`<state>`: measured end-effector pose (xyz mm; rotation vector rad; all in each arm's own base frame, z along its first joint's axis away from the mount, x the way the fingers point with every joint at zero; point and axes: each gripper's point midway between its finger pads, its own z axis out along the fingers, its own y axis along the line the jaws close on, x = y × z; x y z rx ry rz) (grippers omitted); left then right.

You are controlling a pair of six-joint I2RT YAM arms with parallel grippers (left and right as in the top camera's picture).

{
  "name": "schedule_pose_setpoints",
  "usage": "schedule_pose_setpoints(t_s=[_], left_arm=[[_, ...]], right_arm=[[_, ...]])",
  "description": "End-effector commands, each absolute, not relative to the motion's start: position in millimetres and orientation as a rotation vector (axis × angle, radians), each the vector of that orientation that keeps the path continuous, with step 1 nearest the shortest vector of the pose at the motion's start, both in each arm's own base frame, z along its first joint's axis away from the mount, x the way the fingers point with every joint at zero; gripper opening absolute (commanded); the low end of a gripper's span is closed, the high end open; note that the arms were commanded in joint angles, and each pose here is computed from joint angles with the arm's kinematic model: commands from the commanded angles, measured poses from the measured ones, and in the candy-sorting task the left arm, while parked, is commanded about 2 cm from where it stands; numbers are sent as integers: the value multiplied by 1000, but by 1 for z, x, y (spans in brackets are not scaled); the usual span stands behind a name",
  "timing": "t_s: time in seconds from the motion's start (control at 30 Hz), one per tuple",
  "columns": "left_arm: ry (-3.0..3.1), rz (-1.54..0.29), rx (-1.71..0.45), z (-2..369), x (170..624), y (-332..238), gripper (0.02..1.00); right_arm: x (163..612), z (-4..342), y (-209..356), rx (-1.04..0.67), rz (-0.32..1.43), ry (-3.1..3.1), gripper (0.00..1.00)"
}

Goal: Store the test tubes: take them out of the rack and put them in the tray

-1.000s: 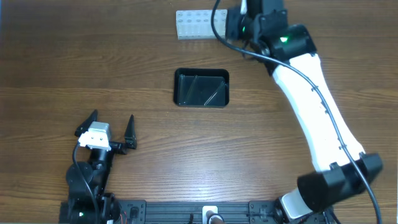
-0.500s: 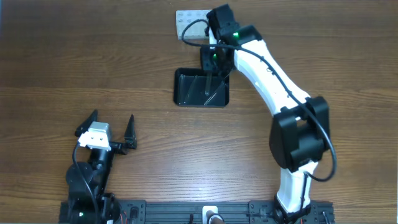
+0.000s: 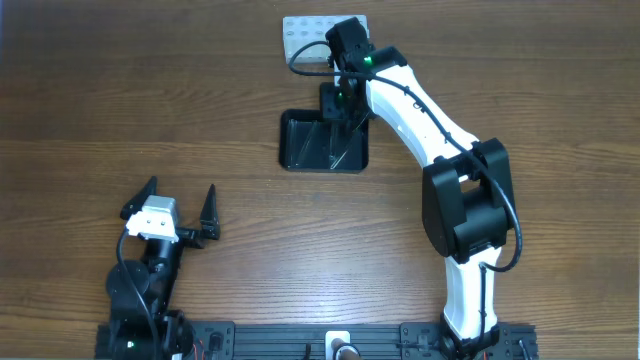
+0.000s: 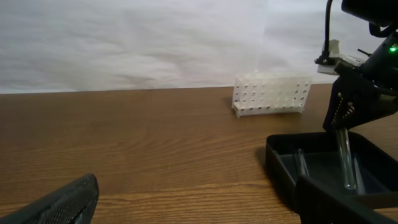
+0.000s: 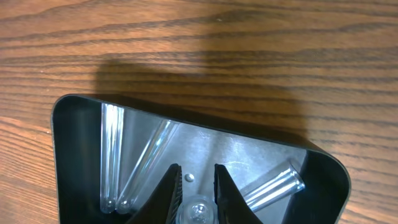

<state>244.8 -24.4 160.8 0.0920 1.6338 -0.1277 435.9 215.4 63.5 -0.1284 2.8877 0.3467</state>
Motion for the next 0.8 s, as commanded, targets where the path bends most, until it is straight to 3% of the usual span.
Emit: schedule_pose_setpoints(t_s=[0.03, 0.43, 0.73, 0.8], left_arm=[[1630, -125, 112, 160, 244, -26, 1000], [1630, -125, 112, 160, 244, -26, 1000], [1630, -125, 112, 160, 244, -26, 1000], [1630, -125, 112, 160, 244, -26, 1000]], right_arm=[[434, 54, 213, -99, 289, 2909, 31], [432, 37, 216, -97, 279, 2936, 88], [432, 37, 221, -111, 290, 2931, 207], [431, 37, 222, -114, 294, 2931, 288]])
